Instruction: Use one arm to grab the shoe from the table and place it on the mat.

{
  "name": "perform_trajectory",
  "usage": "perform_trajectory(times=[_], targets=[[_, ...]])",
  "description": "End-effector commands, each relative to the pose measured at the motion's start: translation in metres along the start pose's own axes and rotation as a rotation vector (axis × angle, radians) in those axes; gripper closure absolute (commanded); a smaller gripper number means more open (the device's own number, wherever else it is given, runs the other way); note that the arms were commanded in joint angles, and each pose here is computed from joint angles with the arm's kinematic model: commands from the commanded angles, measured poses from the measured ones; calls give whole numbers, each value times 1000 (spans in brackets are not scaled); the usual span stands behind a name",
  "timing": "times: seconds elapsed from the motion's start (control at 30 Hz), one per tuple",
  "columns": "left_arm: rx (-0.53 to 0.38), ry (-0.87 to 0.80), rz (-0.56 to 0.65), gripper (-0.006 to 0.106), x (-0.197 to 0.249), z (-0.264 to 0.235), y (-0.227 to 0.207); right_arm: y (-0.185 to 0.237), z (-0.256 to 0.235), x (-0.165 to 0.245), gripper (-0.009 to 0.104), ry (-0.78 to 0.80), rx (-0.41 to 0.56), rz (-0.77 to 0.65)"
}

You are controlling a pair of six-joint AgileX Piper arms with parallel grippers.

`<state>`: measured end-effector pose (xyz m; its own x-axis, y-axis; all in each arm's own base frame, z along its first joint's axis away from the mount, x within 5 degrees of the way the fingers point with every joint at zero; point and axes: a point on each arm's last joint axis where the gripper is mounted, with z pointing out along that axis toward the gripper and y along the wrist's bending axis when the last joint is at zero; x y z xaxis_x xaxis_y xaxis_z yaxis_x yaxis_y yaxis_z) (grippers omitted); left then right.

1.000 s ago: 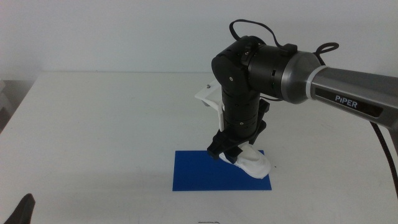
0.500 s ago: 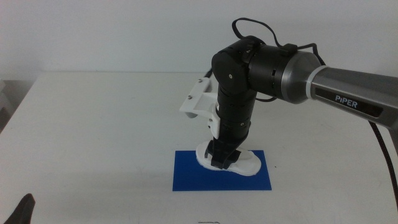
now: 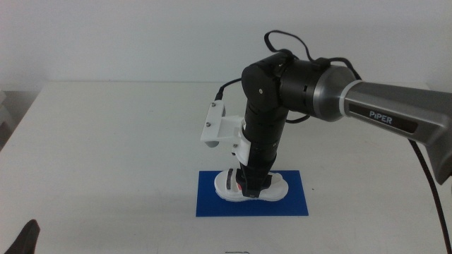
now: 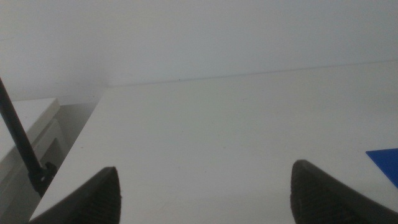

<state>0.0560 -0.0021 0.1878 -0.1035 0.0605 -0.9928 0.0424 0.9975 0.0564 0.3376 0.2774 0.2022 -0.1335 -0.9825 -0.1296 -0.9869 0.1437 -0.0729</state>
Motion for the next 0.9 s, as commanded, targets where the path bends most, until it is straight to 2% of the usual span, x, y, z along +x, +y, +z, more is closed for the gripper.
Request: perform_trajectory(times=[0.0, 0.4, 0.57, 0.6, 0.73, 0.87], targets=[[-1, -106, -23, 7, -10, -2, 0, -5, -30, -1, 96, -64, 66, -14], [-1, -106, -23, 7, -10, -2, 0, -9, -12, -1, 96, -33, 70, -31], [-1, -106, -23, 7, -10, -2, 0, -10, -12, -2, 87, -42, 78, -34], [-1, -106, -23, 7, -10, -2, 0, -10, -12, -2, 42, -45, 77, -32], [-1, -106, -23, 7, -10, -2, 0, -5, -30, -5, 25, -101, 75, -13], [-1, -106, -23, 7, -10, -2, 0, 2, -78, 1, 18, -228, 134, 54]])
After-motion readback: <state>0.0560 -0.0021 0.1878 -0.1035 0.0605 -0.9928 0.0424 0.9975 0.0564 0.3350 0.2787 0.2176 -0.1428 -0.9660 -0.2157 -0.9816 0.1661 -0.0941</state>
